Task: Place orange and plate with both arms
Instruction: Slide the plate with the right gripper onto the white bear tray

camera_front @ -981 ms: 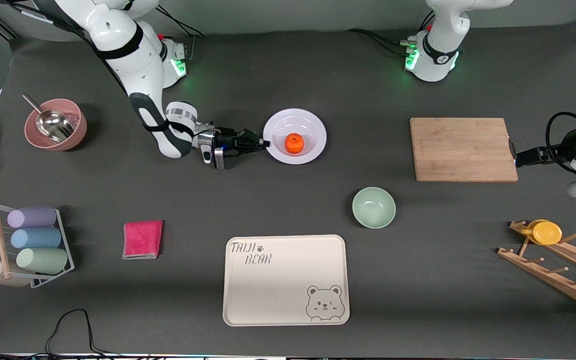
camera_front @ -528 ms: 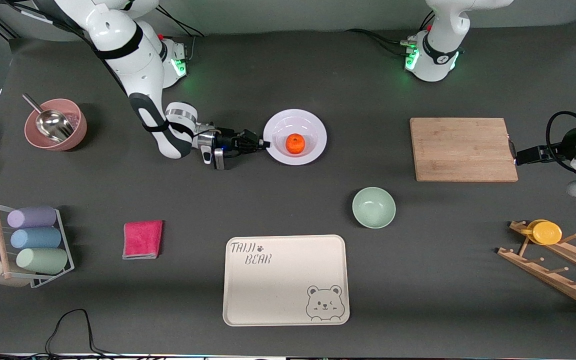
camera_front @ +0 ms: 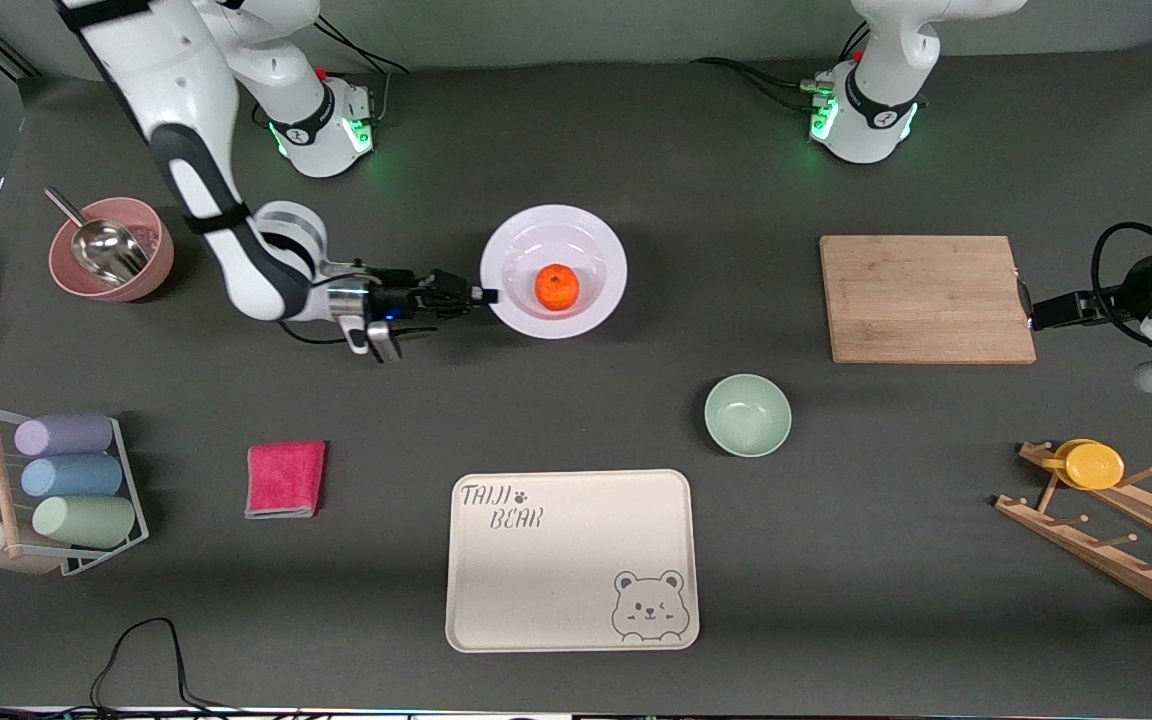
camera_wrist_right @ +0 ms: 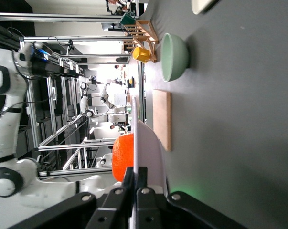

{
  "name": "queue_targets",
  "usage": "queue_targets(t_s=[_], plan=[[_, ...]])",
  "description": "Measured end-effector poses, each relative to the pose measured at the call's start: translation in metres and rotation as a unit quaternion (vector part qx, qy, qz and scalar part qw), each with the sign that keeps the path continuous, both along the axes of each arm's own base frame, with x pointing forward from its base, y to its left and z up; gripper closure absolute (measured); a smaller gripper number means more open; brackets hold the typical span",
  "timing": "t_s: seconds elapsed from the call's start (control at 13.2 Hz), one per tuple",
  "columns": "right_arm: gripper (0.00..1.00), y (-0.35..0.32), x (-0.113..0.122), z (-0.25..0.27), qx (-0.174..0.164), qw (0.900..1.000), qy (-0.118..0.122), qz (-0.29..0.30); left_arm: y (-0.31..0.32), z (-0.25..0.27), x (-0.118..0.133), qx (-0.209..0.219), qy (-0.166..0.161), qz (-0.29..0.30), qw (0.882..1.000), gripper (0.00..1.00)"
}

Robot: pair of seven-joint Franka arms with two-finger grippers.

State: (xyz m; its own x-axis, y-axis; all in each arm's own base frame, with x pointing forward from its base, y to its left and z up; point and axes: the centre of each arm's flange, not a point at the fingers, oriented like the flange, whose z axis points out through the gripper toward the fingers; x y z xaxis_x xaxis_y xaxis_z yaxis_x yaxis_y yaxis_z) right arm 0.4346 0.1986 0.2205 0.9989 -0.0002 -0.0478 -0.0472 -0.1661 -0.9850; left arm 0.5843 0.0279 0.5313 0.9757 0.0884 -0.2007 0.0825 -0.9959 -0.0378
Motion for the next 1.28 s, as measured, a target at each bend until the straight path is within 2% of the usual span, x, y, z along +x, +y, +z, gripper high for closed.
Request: queue_targets(t_s=[0.23, 0.38, 0.53, 0.75, 0.91, 1.06, 1.28], plan=[[0.96, -0.003, 0.010, 0.068, -0.001, 1.000, 0.013, 0.001, 0.000, 0.000, 0.000, 0.000, 0.000, 0.000, 1.000, 0.00], [0.96, -0.002, 0.017, 0.093, 0.001, 1.000, 0.006, -0.002, 0.000, 0.000, 0.000, 0.000, 0.000, 0.000, 1.000, 0.00], [0.96, 0.001, 0.039, 0.108, -0.003, 1.000, -0.006, -0.002, 0.000, -0.001, 0.000, 0.000, 0.002, 0.000, 1.000, 0.00], [0.96, 0.010, 0.110, 0.116, -0.004, 1.000, -0.025, -0.010, 0.000, -0.002, 0.000, 0.000, 0.003, 0.000, 1.000, 0.00], [0.96, 0.016, 0.164, 0.098, 0.001, 0.999, -0.033, -0.017, 0.000, -0.005, 0.001, 0.000, 0.006, 0.000, 1.000, 0.00], [0.96, 0.018, 0.214, 0.073, 0.005, 0.999, -0.031, -0.027, 0.000, -0.007, 0.002, 0.000, 0.007, 0.000, 1.000, 0.00], [0.96, 0.018, 0.275, 0.049, 0.006, 0.998, -0.024, -0.051, 0.000, -0.007, 0.002, 0.000, 0.008, 0.000, 1.000, 0.00]])
